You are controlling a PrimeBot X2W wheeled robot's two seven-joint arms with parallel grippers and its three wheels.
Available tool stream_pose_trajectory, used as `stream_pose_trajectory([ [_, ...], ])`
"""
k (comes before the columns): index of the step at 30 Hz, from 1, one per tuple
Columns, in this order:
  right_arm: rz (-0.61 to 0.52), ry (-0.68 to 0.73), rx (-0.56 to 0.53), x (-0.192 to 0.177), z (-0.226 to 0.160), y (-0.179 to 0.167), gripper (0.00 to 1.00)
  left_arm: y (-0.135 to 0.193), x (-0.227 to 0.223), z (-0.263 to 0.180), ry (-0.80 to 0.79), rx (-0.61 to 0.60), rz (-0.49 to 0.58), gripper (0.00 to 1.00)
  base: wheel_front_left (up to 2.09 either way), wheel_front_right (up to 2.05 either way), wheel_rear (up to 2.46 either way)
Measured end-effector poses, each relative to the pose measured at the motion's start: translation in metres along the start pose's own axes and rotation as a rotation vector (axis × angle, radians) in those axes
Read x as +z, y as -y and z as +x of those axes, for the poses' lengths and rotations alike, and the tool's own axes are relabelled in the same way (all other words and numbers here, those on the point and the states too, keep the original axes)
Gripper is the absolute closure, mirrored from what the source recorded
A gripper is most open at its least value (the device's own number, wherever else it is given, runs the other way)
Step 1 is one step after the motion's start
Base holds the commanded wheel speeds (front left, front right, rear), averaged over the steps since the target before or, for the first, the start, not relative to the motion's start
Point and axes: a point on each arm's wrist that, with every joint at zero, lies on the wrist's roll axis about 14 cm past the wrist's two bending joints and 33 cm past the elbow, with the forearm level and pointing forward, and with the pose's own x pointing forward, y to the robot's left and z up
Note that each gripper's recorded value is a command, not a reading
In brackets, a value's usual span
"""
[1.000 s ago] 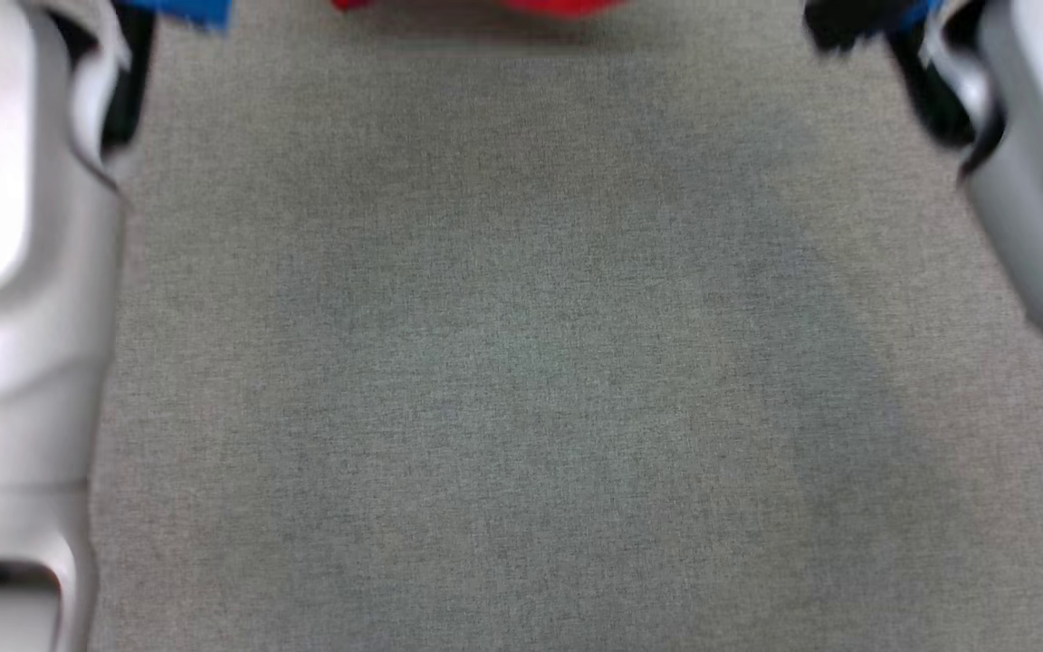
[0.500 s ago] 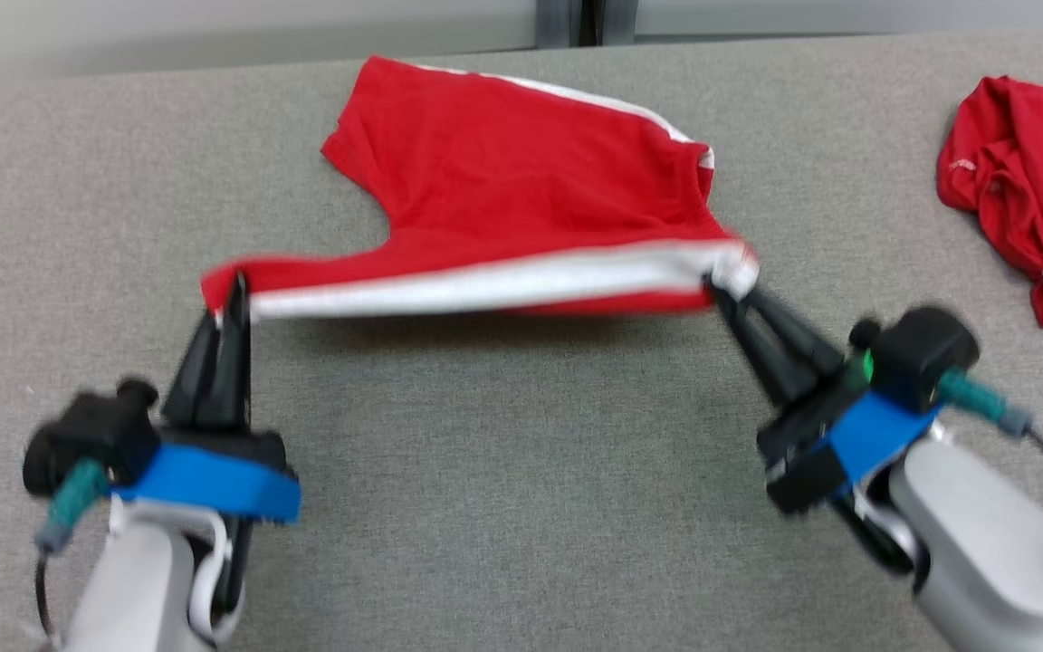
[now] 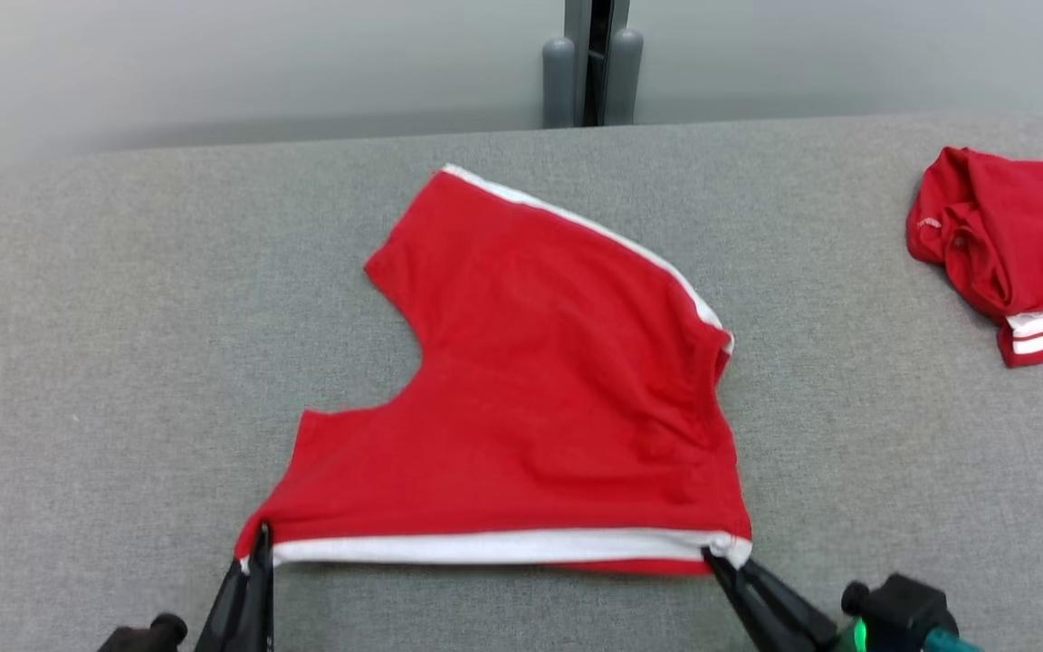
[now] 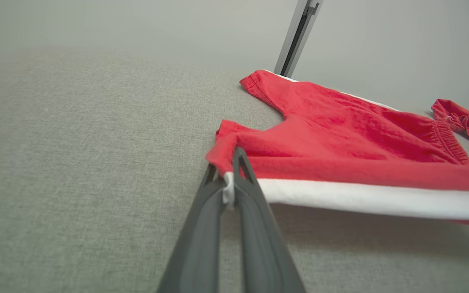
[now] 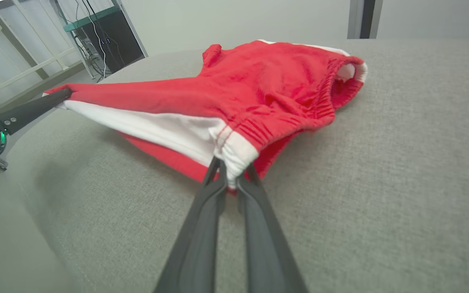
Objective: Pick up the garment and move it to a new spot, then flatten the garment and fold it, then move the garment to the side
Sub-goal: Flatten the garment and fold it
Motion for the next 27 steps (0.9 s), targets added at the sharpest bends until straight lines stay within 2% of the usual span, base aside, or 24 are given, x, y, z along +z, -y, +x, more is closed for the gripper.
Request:
stream_pose_trajectory([
  [6, 0.072, -0.006, -0.024, -0.012, -0.022, -0.018, 1.0, -0.005, -0.007, -0.019, -0.019, 0.018, 0.004, 1.0, 0.0, 0.0, 0.0],
  [12, 0.07, 0.009, -0.046, -0.01, -0.025, -0.016, 1.0, 0.004, -0.003, -0.012, -0.01, -0.027, 0.042, 1.0, 0.0, 0.0, 0.0],
  [18, 0.038, 0.083, -0.053, 0.016, -0.01, -0.006, 1.0, 0.02, 0.03, 0.028, 0.071, -0.14, 0.156, 1.0, 0.0, 0.0, 0.0],
  [27, -0.003, 0.203, -0.105, 0.056, 0.017, 0.024, 1.0, 0.057, 0.088, 0.111, 0.185, -0.304, 0.306, 1.0, 0.0, 0.0, 0.0],
])
